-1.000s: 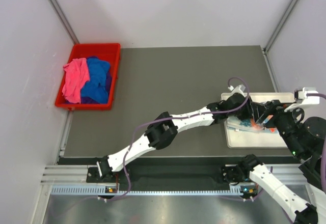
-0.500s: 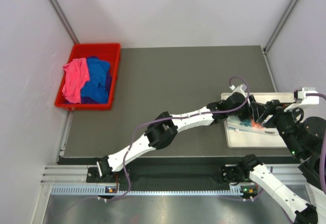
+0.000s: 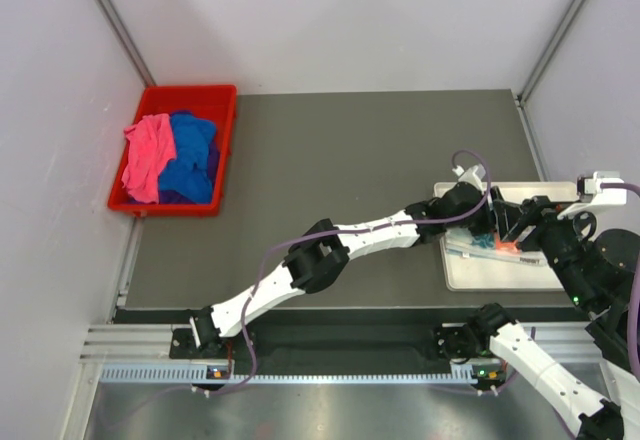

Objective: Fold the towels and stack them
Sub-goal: Neatly place the folded towel into the bin

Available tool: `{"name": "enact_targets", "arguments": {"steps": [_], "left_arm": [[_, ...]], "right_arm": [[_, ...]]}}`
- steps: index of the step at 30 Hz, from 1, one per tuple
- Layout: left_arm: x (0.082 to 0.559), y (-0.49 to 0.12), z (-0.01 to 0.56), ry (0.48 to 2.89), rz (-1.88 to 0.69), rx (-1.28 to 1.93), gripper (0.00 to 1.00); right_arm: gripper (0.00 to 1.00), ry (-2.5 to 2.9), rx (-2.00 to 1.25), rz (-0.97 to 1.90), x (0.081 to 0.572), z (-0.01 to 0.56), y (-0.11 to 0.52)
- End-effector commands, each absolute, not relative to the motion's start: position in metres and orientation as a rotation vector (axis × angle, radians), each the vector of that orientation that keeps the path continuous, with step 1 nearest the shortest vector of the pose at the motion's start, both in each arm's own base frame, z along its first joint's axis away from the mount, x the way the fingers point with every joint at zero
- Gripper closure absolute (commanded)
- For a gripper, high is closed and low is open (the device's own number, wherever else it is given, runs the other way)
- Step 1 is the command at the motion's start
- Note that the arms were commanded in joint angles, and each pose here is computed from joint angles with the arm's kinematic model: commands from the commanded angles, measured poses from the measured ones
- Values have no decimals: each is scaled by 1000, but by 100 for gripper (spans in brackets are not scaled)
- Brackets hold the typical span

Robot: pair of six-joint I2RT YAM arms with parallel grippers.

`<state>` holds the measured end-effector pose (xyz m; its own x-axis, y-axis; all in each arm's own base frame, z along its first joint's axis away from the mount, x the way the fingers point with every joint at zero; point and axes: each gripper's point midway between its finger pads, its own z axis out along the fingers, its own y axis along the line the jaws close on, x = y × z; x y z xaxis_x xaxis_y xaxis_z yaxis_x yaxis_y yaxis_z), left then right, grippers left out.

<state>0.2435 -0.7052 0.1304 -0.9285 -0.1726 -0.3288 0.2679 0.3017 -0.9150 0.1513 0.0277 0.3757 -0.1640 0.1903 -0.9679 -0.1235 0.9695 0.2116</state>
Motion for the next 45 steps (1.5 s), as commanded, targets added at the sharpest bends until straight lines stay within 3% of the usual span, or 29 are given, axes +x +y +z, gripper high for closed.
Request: {"name": "enact_targets", "arguments": {"steps": [1,13,21,36,45], "left_arm": [[241,-703,214,1997,-1782,166,35],[265,-677,138,2198,-1436,11,44],[251,-681,97,2244,-1466,66,48],[252,-659,207,1948,-1518,222,43],[265,-578,206,1987,-1305,176,42]], "right_arm": [[41,1697,56,271,151,384,26],[41,1711,57,276,153,378,28],[41,1732,60,274,155,367,30],[40,1727,75,276,158,375,30],[39,1724,84,331,171,375,44]]}}
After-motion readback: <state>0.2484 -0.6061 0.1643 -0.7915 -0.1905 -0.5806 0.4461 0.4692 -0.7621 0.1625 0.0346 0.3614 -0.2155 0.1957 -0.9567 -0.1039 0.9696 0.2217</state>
